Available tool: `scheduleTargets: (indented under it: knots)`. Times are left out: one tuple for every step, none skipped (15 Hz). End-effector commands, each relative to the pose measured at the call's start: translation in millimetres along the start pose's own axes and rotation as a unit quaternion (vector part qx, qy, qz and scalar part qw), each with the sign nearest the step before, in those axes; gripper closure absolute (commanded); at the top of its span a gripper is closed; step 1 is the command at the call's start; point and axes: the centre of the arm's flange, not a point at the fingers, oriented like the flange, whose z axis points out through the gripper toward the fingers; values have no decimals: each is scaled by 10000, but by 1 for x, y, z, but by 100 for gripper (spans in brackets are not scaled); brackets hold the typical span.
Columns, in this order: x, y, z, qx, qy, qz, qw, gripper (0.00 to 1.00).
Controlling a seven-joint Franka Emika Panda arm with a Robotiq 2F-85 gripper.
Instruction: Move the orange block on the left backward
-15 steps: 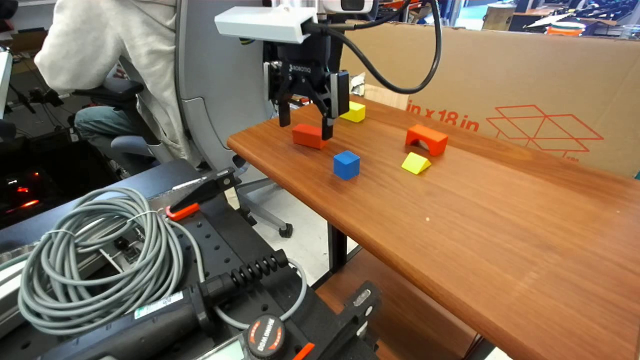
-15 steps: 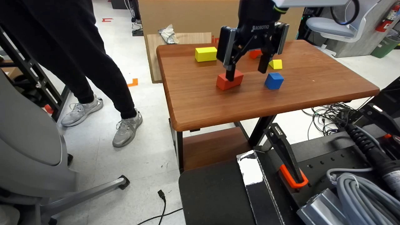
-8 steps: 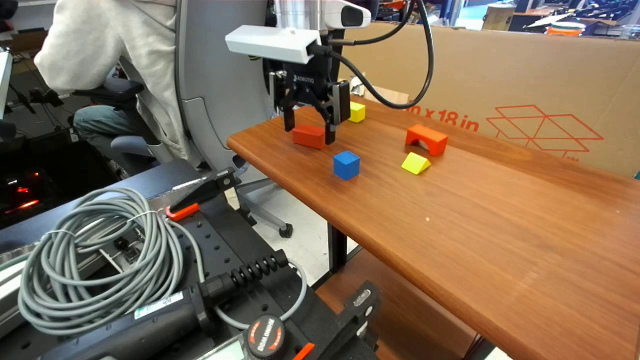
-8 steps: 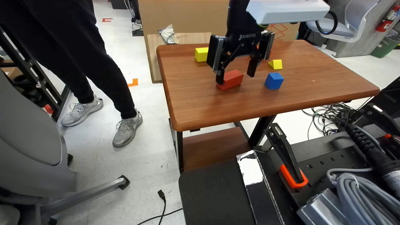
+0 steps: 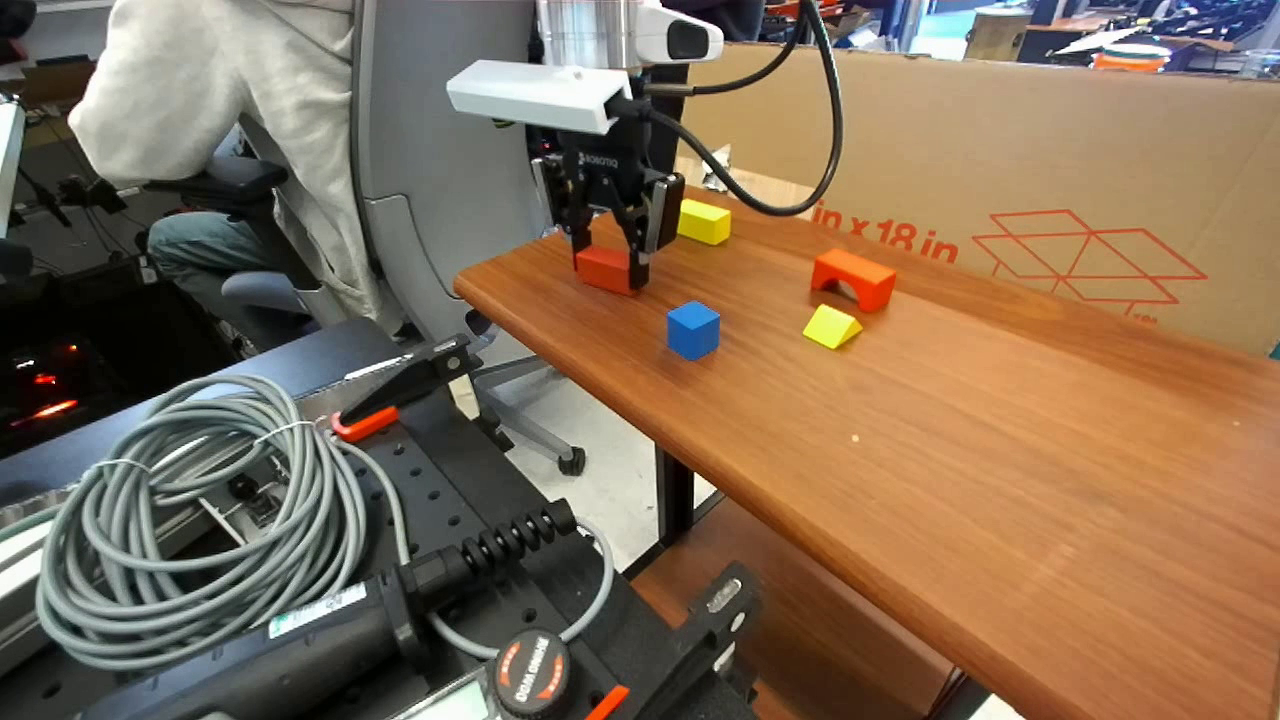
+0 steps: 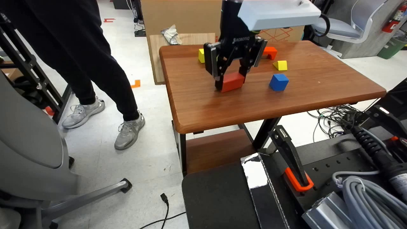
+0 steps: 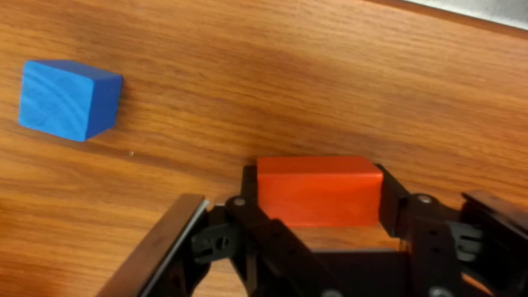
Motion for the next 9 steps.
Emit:
scheduleTargets:
  knots:
    - [-4, 2, -7, -17, 132, -129, 9998, 59]
    - [-4, 4, -10, -6, 149, -118, 9998, 59]
    - [-4, 6, -13, -7, 176, -96, 9998, 59]
    - [-1, 9, -16, 5, 178, -66, 9998, 59]
    - [4, 12, -19, 50, 140, -109, 9998, 59]
    - [11, 15, -21, 62, 134, -143, 9998, 59]
    - [19, 19, -23, 65, 120, -157, 9998, 59]
    - [25, 24, -24, 58, 127, -151, 9998, 59]
    - [31, 29, -26, 23, 163, -94, 9998, 59]
